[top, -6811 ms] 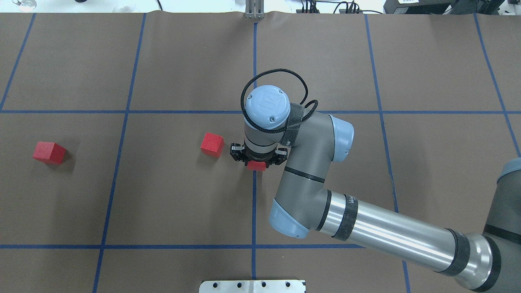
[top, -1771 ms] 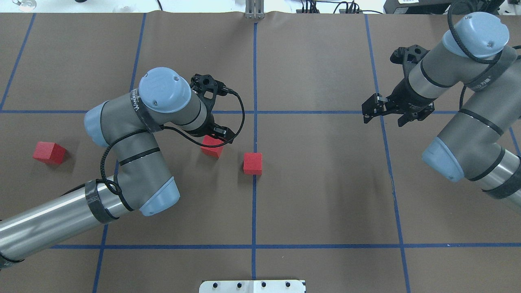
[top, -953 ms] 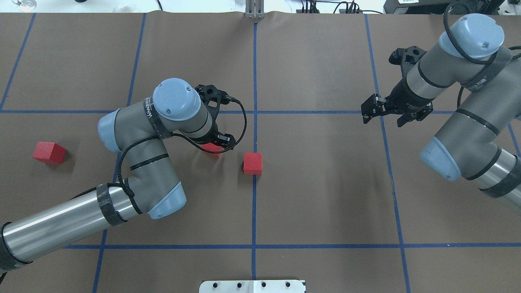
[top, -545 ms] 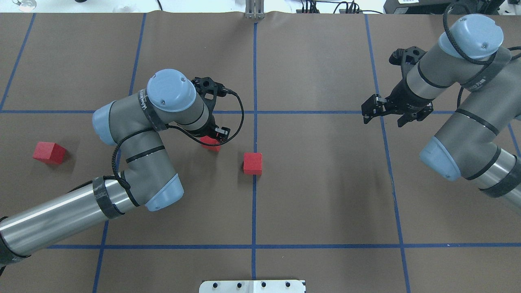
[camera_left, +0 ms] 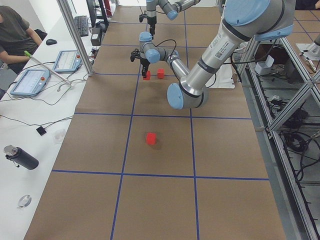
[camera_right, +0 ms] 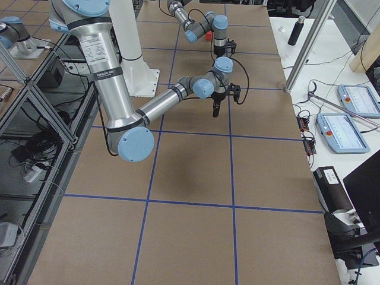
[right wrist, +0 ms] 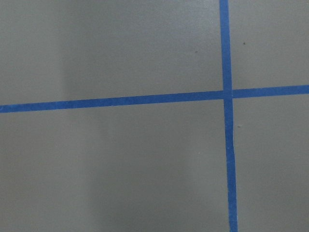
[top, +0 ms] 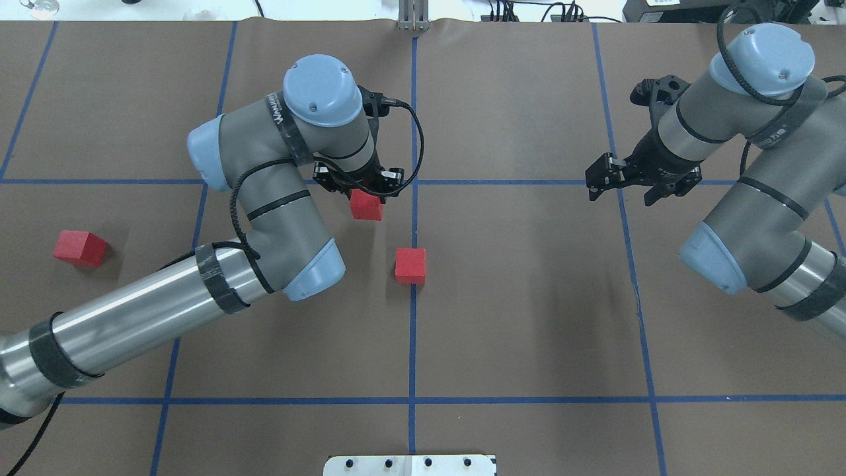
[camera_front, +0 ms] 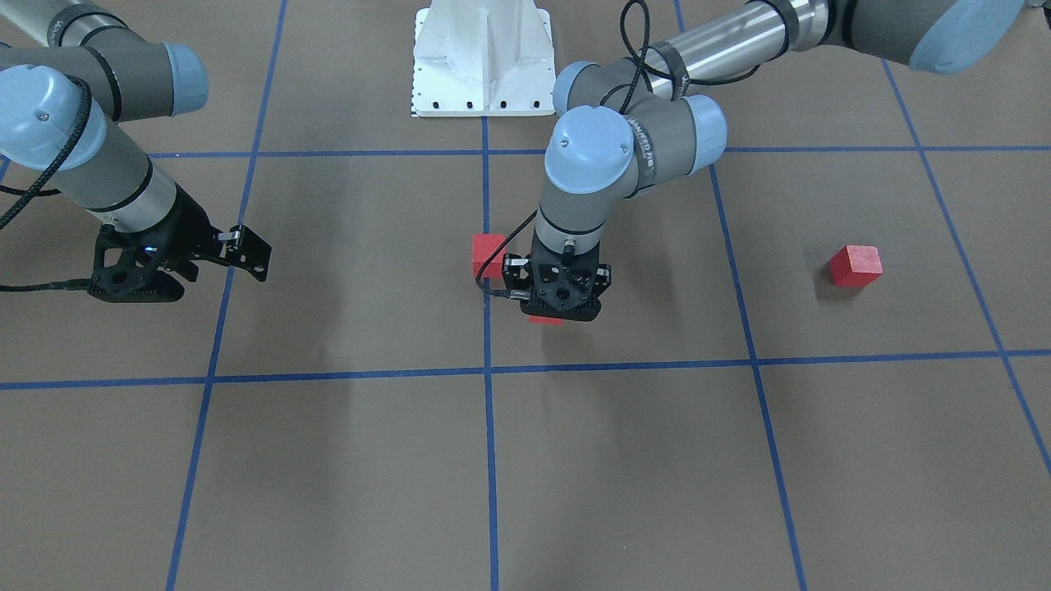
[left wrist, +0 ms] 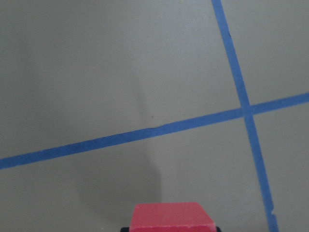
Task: Form red blocks into L shape at center
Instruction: 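Carry the red cube with the left gripper next to the placed cube, then lower the red cube against the placed cube, adjusting its alignment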
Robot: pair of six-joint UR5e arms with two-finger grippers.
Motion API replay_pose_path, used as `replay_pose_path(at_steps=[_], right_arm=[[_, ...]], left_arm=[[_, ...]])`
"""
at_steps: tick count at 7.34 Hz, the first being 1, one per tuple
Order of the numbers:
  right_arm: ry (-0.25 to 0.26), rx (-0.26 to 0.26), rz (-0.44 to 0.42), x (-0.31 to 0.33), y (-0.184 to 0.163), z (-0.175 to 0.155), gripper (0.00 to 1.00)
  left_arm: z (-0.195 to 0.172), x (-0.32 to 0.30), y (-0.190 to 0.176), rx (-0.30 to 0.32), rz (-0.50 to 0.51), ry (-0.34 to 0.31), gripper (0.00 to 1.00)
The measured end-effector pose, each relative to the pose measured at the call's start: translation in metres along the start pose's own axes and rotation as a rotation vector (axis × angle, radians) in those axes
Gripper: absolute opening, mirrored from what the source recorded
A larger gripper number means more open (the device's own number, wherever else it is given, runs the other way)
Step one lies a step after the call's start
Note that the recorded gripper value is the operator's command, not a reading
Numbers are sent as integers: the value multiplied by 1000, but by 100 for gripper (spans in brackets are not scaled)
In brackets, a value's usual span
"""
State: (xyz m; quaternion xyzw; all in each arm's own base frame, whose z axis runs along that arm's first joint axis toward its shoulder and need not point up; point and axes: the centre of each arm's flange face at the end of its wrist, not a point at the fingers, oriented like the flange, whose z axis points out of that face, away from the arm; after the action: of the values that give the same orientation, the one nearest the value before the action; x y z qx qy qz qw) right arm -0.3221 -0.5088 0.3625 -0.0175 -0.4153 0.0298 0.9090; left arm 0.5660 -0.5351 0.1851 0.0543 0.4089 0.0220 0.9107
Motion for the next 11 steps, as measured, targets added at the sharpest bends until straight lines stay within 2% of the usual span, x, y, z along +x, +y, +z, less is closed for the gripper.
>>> replay_pose_path(at_steps=[3,11], right_arm=[[0,0,0,0,0,0,100],[-1,0,2,-1,0,0,100]], left_arm=[[24,58,9,-23,-104,-38,0],[35,70,23,-25,-103,-52,0]])
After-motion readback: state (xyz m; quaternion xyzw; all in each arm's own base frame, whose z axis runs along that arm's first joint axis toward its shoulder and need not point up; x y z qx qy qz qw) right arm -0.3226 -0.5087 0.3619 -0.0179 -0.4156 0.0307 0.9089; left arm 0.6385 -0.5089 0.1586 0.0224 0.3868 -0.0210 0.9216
